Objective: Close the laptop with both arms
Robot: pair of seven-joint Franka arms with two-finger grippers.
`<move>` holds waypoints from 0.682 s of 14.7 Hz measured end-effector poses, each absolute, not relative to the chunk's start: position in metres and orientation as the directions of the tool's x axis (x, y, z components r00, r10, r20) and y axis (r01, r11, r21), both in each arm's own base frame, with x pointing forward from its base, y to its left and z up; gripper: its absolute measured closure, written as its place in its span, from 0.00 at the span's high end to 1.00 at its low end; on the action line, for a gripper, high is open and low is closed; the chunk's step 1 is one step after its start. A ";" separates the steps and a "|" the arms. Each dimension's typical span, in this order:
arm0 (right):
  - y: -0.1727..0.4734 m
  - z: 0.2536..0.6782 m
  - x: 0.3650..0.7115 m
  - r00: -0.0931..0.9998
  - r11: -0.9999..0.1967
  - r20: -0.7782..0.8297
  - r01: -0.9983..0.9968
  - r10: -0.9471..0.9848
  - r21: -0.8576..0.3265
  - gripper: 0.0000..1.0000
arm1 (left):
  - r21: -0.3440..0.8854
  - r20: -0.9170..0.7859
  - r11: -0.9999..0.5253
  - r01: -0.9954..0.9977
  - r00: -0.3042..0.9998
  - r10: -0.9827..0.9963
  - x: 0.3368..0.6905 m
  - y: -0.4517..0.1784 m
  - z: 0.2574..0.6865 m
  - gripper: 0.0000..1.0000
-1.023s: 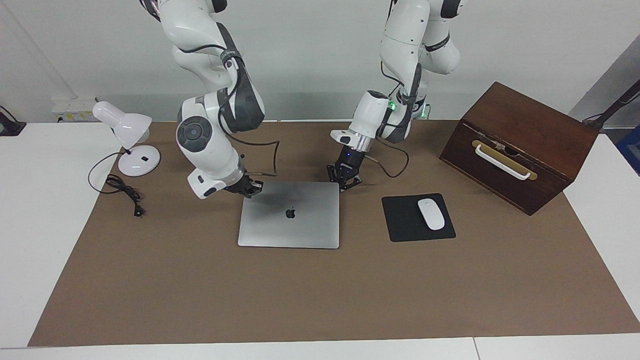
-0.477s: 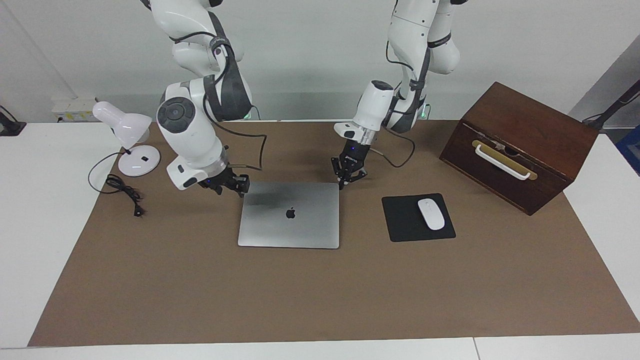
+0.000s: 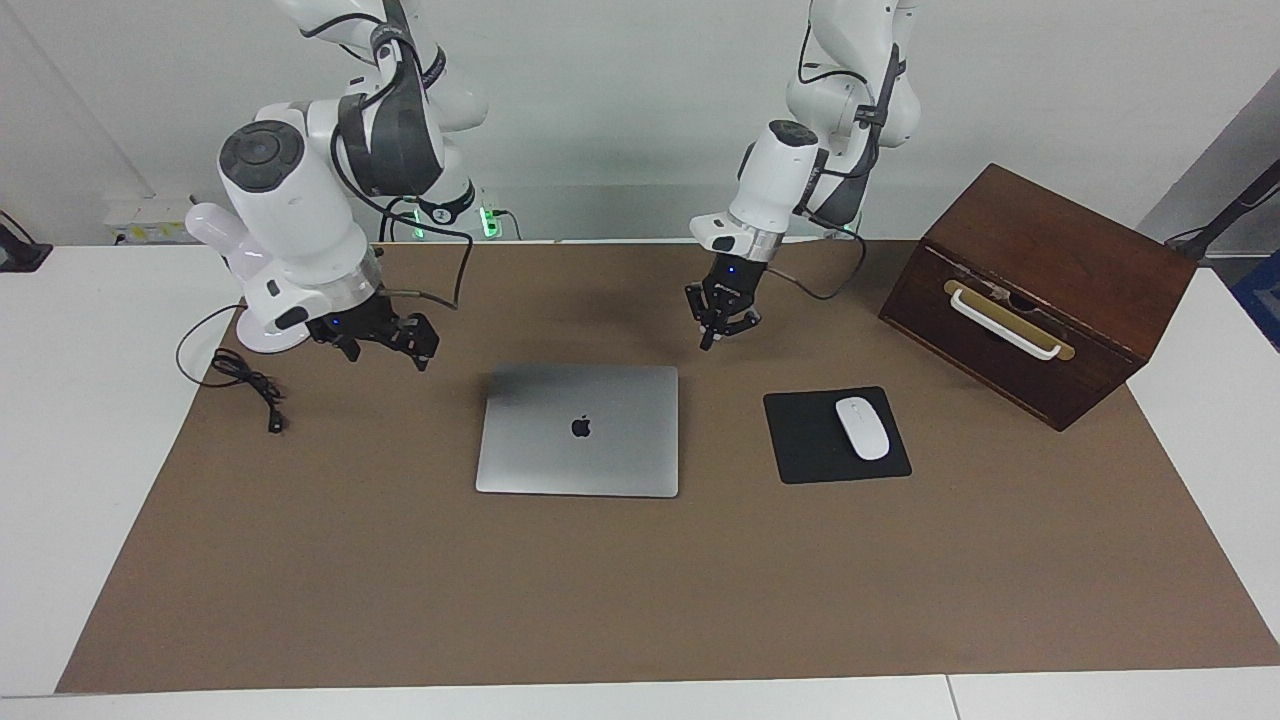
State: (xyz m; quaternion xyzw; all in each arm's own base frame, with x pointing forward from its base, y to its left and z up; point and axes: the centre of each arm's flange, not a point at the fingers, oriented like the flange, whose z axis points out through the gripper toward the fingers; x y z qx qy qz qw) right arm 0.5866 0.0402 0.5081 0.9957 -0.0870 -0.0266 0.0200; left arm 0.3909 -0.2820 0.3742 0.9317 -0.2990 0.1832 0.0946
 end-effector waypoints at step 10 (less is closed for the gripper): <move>-0.031 0.567 0.563 0.995 -0.992 0.027 -0.097 -0.095 0.077 1.00 | 0.133 0.202 -0.925 -0.355 0.924 -0.326 0.470 -0.154 0.507 0.74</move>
